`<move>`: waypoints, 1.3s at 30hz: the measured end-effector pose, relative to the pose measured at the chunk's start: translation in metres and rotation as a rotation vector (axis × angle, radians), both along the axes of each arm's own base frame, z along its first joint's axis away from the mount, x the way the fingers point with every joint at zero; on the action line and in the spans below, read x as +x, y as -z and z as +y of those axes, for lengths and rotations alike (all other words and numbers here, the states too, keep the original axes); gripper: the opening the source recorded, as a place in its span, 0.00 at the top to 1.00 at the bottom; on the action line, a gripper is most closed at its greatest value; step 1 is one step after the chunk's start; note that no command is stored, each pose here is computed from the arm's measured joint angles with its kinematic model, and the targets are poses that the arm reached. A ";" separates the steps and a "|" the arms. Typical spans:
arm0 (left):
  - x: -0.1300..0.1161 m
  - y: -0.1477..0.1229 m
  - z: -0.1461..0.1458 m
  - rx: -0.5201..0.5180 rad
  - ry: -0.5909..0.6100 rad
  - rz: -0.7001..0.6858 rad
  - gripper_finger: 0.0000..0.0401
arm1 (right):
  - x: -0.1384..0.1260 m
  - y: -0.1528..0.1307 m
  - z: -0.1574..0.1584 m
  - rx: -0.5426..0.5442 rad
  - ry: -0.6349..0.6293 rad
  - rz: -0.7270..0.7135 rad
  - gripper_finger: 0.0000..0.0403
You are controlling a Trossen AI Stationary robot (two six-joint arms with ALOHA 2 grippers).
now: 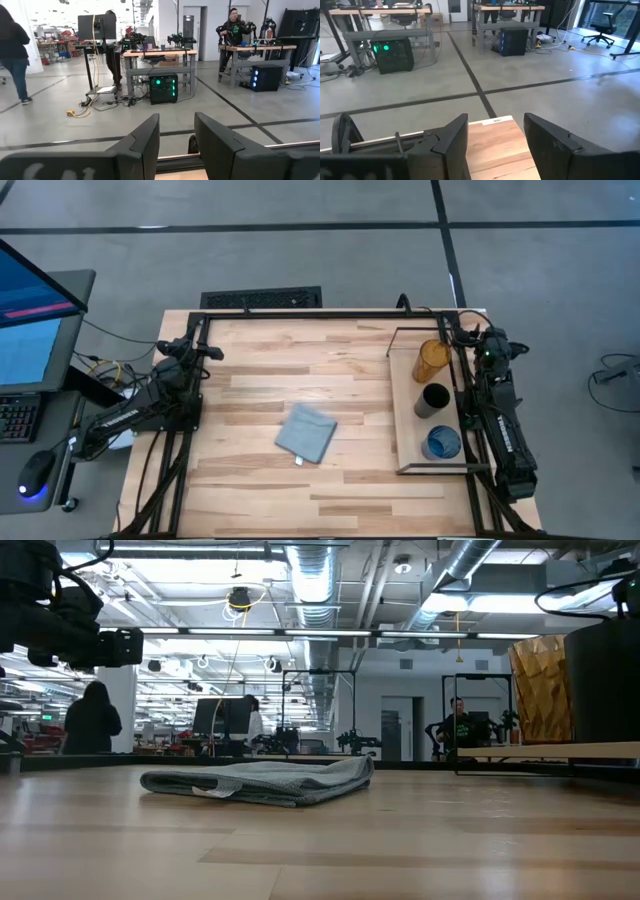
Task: Stack small to large cups/mugs on shelf
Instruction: Return to Home Position
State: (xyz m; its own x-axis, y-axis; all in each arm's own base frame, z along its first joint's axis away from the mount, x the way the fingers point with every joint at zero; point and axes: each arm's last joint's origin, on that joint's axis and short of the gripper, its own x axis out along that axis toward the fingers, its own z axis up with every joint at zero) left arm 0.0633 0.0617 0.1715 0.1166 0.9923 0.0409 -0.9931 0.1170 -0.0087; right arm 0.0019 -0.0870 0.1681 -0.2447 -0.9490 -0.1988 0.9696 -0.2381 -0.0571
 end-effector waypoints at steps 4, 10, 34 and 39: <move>0.000 0.000 0.000 -0.001 0.000 -0.012 0.72 | 0.000 0.000 0.000 0.000 0.000 0.000 0.47; 0.000 0.000 0.000 0.000 0.000 0.005 0.72 | 0.000 0.000 0.000 0.000 0.000 0.000 0.47; 0.000 0.000 0.000 0.001 0.000 0.008 0.72 | 0.000 0.000 0.000 -0.001 0.000 0.000 0.47; 0.000 0.000 0.000 0.001 0.000 0.008 0.72 | 0.000 0.000 0.000 -0.001 0.000 0.000 0.47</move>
